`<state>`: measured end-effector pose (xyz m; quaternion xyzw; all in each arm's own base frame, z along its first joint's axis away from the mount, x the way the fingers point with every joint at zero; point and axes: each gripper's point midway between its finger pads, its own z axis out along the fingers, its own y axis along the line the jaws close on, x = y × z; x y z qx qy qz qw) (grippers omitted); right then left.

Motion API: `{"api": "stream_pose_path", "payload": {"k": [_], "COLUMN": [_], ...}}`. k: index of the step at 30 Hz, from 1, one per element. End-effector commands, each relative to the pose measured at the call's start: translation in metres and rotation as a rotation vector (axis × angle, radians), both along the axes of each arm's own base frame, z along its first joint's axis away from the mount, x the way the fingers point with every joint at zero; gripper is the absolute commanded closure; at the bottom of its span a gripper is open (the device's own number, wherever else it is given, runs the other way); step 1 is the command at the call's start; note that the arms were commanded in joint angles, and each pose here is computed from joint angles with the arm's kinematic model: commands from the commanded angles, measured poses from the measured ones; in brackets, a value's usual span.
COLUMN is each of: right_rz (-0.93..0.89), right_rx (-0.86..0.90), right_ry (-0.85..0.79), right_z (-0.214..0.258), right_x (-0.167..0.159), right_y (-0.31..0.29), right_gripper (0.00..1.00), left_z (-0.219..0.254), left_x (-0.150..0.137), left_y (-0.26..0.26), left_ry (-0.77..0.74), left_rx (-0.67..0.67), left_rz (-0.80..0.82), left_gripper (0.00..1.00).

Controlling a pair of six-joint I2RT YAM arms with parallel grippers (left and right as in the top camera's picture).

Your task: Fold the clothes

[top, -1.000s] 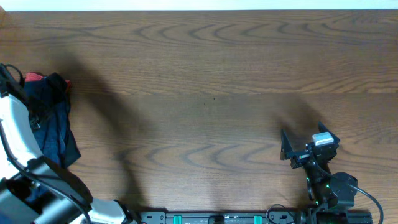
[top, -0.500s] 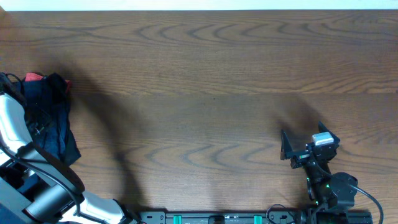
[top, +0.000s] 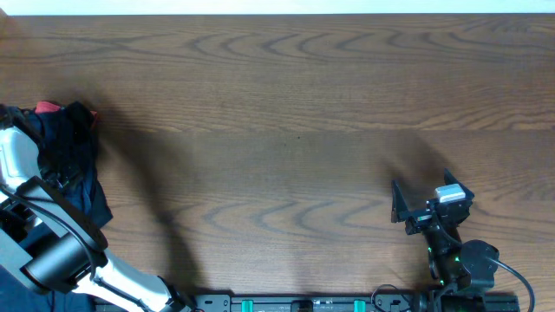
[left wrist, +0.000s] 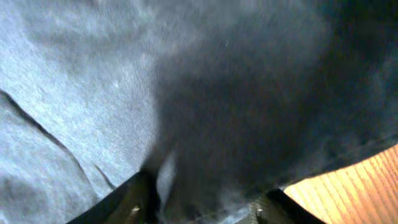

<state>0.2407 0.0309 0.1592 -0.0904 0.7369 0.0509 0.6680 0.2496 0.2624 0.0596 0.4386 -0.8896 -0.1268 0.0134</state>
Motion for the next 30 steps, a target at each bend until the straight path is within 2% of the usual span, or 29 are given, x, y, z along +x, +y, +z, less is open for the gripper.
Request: {"api": "stream_pose_path", "payload": {"k": [1, 6, 8, 9, 12, 13, 23, 30], "right_rz": [0.003, 0.003, 0.003, 0.003, 0.003, 0.003, 0.004, 0.003], "right_rx": [-0.012, -0.012, -0.012, -0.012, -0.012, -0.012, -0.012, -0.012], "right_ry": [-0.001, -0.001, -0.001, -0.001, -0.001, -0.001, -0.001, -0.001], "right_z": [-0.002, -0.002, -0.002, -0.002, -0.002, -0.002, -0.002, -0.002], "right_x": [0.0, 0.0, 0.0, 0.0, 0.0, 0.0, 0.0, 0.0], "right_y": [0.0, 0.0, 0.0, 0.0, 0.0, 0.0, 0.0, 0.0], "right_gripper": [0.01, 0.01, 0.01, 0.01, 0.01, 0.01, 0.01, 0.01], "left_z": [0.003, 0.004, 0.004, 0.005, 0.01, 0.011, 0.022, 0.063], "left_x": [0.002, 0.003, 0.004, 0.004, 0.004, 0.004, 0.014, 0.055], "left_y": [0.006, 0.009, 0.01, 0.012, 0.018, 0.019, 0.02, -0.003], "left_ry": [-0.002, -0.005, -0.009, -0.008, 0.0, 0.0, -0.044, -0.2], "left_rx": [0.024, 0.036, 0.043, 0.049, 0.08, 0.085, 0.09, 0.043], "left_rz": [-0.002, -0.001, -0.001, 0.0, 0.004, 0.004, -0.001, -0.04], "left_gripper": [0.48, 0.44, 0.48, 0.56, 0.92, 0.94, 0.94, 0.94]}}
